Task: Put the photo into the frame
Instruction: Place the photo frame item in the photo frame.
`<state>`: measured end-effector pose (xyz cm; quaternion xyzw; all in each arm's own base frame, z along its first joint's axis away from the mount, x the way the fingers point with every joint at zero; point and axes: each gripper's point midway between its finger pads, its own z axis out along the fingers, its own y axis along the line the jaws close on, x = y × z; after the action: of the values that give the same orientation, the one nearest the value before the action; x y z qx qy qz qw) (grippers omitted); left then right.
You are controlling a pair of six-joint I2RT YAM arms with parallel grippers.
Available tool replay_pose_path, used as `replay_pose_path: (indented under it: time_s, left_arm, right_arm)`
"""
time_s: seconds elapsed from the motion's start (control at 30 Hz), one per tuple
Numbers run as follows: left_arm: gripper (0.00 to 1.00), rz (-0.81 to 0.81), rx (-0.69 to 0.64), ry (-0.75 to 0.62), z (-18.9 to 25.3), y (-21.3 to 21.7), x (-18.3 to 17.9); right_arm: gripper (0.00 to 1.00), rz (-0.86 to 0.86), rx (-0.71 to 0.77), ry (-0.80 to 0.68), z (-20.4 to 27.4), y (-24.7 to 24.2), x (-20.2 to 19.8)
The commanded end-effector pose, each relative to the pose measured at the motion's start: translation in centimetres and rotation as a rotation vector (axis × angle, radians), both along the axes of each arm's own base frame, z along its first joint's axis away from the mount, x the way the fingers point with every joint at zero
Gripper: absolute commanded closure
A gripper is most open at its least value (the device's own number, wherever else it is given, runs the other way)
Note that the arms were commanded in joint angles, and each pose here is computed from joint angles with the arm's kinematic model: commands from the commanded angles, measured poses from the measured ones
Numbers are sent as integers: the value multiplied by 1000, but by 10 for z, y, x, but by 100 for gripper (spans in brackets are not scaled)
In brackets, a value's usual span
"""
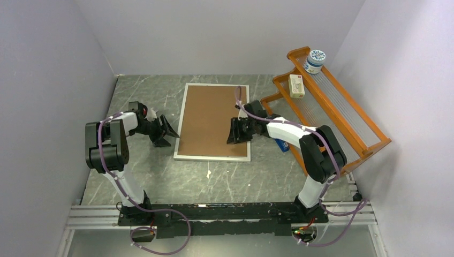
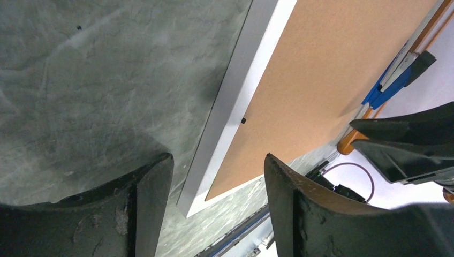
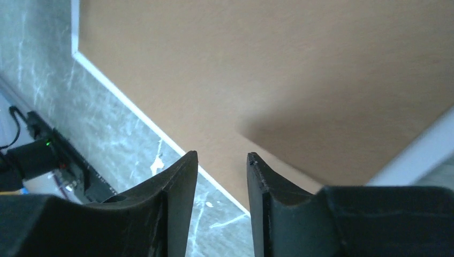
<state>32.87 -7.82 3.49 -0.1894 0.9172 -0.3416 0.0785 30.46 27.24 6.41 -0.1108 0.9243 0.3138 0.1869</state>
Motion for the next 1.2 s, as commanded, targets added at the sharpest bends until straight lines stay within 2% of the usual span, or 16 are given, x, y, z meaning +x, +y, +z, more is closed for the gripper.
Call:
replay_pose_path:
  time_s: [0.0, 0.1, 0.23, 0.4, 0.57, 0.73, 0.83, 0.97, 1.17]
  left_arm:
    - [33, -23, -2, 2, 3, -8, -12]
    - [35, -27, 17, 16, 3, -8, -19]
    - [36, -28, 47, 35, 2, -9, -29]
    - [37, -7, 99, 67, 1, -6, -46]
    - [45, 22, 113, 99, 3, -7, -61]
    - [61, 25, 103, 165, -7, -13, -78]
    - [66, 24, 113, 191, -11, -14, -85]
    - [72, 25, 129, 221, -13, -14, -90]
    - [74, 30, 191, 281, -23, -7, -97]
  right_arm:
    - [60, 172, 103, -73, 17, 31, -25]
    - [64, 246, 125, -74, 15, 39, -49]
    - [64, 283, 55, -109, 7, 37, -68]
    - [64, 224, -49, -162, -4, 34, -59]
    - [64, 208, -86, -194, -10, 39, -51]
    - [66, 236, -104, -208, -16, 45, -54]
    - [66, 246, -113, -218, -17, 48, -55]
    - [66, 248, -146, -246, -20, 47, -55]
    - [67, 236, -249, -340, -24, 42, -46]
